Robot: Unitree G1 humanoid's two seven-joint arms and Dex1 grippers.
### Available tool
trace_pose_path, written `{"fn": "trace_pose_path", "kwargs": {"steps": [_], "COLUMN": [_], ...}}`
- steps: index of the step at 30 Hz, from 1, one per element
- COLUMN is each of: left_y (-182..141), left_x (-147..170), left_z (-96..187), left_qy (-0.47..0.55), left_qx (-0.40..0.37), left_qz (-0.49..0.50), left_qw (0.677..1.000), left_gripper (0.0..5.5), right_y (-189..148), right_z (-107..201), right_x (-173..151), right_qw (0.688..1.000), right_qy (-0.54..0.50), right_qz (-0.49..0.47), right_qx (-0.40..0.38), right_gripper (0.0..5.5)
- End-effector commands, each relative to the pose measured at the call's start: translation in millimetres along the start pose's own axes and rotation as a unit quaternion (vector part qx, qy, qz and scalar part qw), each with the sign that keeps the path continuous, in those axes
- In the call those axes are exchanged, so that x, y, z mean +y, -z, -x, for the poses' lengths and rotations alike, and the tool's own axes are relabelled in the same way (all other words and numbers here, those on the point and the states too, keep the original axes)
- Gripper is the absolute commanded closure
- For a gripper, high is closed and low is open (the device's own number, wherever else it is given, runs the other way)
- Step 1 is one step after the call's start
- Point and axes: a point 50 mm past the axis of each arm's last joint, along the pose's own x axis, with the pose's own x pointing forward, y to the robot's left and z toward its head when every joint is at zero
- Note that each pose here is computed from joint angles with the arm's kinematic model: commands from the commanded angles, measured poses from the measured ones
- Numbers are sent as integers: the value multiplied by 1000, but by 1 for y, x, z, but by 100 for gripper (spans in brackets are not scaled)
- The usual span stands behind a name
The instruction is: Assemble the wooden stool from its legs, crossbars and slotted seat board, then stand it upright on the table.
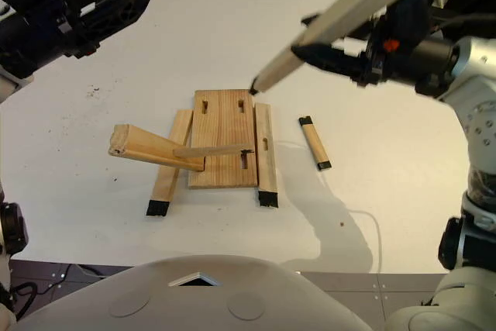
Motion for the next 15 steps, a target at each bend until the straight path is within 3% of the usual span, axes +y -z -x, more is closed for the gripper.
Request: {"fn": "trace_pose_path", "kwargs": {"steps": [1, 9, 15], "left_y": [47, 89, 100], "left_x": [3, -32, -37], "left_z": [20, 38, 42], "left_qy": [1, 128, 164], "left_qx": [100, 194, 224], "left_qz": [-32, -41, -44], "left_qw": [995, 972, 960], "left_gripper": [225, 225, 225], "right_y": [19, 34, 40], "right_z": [-6, -18, -28], "right_x": [20, 44, 56], "right_qw": [998, 995, 995], "right_qy": [-52, -92, -102], "right_qz": [12, 7, 9], "right_qx": [40, 30, 19], "right_gripper": [347, 347, 347]}}
